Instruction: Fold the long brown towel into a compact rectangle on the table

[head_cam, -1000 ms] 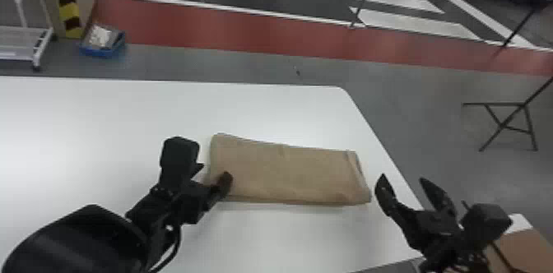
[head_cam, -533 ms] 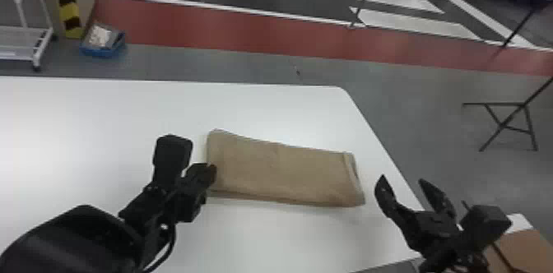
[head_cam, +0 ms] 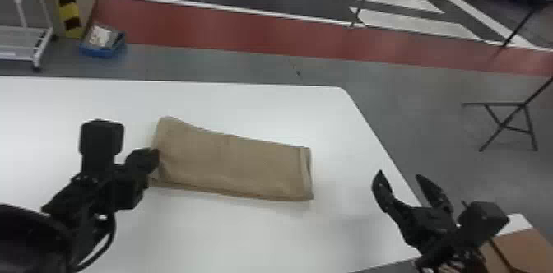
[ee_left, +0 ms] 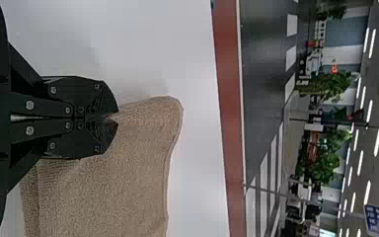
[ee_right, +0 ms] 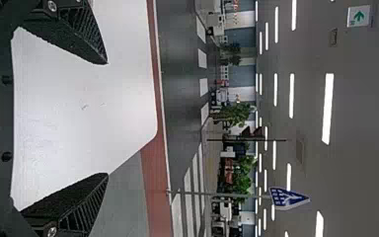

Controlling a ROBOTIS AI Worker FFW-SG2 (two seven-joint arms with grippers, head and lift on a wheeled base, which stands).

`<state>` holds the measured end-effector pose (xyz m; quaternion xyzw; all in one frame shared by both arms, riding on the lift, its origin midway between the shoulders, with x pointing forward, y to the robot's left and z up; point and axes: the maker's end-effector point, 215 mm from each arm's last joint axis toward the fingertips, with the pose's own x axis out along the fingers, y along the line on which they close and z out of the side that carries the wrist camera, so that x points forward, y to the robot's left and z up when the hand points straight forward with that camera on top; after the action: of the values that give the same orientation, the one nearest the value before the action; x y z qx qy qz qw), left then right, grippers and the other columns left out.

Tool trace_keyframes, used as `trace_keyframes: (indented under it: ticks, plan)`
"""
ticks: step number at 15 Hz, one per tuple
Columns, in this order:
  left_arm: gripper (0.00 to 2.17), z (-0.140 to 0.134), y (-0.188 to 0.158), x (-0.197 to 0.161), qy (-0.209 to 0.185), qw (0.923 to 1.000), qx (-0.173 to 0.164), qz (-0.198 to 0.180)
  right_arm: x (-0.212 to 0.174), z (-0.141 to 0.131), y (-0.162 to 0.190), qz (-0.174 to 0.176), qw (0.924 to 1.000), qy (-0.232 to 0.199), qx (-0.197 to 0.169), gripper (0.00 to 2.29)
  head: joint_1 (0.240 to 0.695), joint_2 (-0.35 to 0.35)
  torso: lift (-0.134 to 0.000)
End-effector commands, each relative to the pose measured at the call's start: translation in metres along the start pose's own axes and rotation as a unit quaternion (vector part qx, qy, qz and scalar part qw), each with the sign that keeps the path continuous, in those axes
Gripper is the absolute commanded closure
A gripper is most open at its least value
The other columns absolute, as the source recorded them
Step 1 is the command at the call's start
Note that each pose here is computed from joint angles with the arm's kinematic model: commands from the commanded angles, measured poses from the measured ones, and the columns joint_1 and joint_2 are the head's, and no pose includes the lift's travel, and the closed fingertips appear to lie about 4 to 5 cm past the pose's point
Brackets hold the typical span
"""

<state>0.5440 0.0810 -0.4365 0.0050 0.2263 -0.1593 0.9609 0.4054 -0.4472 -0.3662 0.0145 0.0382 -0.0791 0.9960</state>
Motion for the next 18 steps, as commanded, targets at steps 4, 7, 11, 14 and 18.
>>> trace_keyframes:
  ticks: [4, 7, 11, 14, 18]
  plan:
    - [1.42, -0.015, 0.065, -0.051, -0.005, 0.9988, -0.008, 0.049, 0.018, -0.002, 0.037, 0.027, 0.9996, 0.003, 0.003, 0.08, 0.695, -0.332, -0.123]
    - [1.42, -0.018, 0.062, -0.056, -0.005, 0.9988, -0.006, 0.048, 0.024, -0.005, 0.058, 0.042, 0.9991, 0.008, 0.000, 0.08, 0.695, -0.295, -0.123]
    - [0.68, -0.005, 0.065, -0.057, -0.024, 0.9980, -0.007, 0.057, 0.023, -0.004, 0.055, 0.040, 0.9991, 0.013, 0.002, 0.08, 0.695, -0.270, -0.123]
    - [0.00, 0.029, 0.084, -0.068, -0.076, 0.9912, -0.005, 0.108, 0.023, -0.005, 0.053, 0.038, 0.9992, 0.014, 0.006, 0.08, 0.695, -0.266, -0.123]
    - [0.08, 0.043, 0.078, -0.064, -0.096, 0.9902, -0.002, 0.102, 0.028, -0.004, 0.073, 0.050, 0.9986, 0.012, 0.007, 0.08, 0.695, -0.242, -0.123]
